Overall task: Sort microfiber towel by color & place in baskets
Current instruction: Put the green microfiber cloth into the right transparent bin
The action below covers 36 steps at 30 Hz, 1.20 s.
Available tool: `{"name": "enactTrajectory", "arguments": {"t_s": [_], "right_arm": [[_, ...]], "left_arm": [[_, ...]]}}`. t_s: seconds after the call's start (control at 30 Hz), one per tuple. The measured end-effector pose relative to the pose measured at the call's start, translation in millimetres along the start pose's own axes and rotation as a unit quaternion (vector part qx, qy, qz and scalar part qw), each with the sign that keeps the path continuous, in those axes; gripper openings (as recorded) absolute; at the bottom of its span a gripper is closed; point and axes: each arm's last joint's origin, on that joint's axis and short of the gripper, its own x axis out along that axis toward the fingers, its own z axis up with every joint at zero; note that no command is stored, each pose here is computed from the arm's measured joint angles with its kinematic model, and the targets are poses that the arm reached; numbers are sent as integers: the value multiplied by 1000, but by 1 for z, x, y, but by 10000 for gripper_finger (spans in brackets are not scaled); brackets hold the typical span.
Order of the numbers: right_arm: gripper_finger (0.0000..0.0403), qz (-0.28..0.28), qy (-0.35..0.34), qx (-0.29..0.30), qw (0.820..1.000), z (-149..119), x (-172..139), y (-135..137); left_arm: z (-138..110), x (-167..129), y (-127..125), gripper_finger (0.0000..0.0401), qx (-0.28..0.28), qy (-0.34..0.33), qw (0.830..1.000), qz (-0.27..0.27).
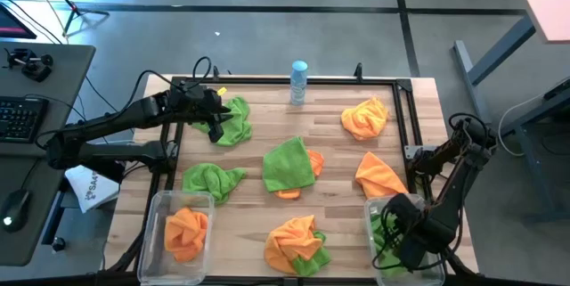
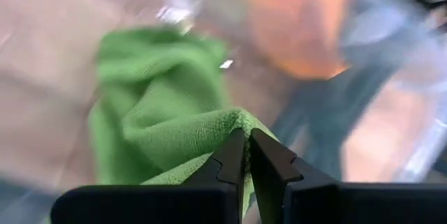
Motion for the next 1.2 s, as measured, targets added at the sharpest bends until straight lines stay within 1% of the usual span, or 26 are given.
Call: {"name": "enactTrajectory", "arguments": {"t_s": [0.1, 0.2, 0.27, 0.37, 0.4, 0.5, 0.6, 0.73, 0.83, 1.0, 1.1, 1.2], "right_arm": [[16, -35, -25, 21, 999, 4, 0, -7], [16, -36, -25, 28, 999, 4, 0, -7], [16, -22, -16, 16, 999, 3, 0, -5], [16, 25, 12, -22, 999, -2, 0, 5], [16, 40, 19, -26, 999, -4, 0, 8], [16, 52, 28, -8, 998, -3, -1, 11], [20, 62, 40, -11, 997, -5, -1, 13], [49, 61, 43, -9, 997, -5, -1, 13], [84, 62, 43, -8, 997, -5, -1, 13], [141, 59, 47, -27, 997, -5, -1, 13], [160, 62, 53, -42, 996, -6, -6, 13], [164, 70, 32, -49, 996, -4, -21, 11]], "left_arm": [[0, 0, 0, 87, 0, 0, 1000, 1], [0, 0, 0, 87, 1, 0, 1000, 1], [0, 0, 0, 87, 1, 0, 1000, 1], [0, 0, 0, 87, 1, 0, 1000, 1], [0, 0, 0, 87, 1, 0, 1000, 1], [0, 0, 0, 87, 1, 0, 1000, 1], [0, 0, 0, 87, 1, 0, 1000, 1], [0, 0, 0, 87, 1, 0, 1000, 1], [0, 0, 0, 87, 1, 0, 1000, 1], [0, 0, 0, 87, 1, 0, 1000, 1], [0, 0, 0, 87, -5, 0, 1000, 1], [0, 0, 0, 87, -21, 0, 1000, 1]]}}
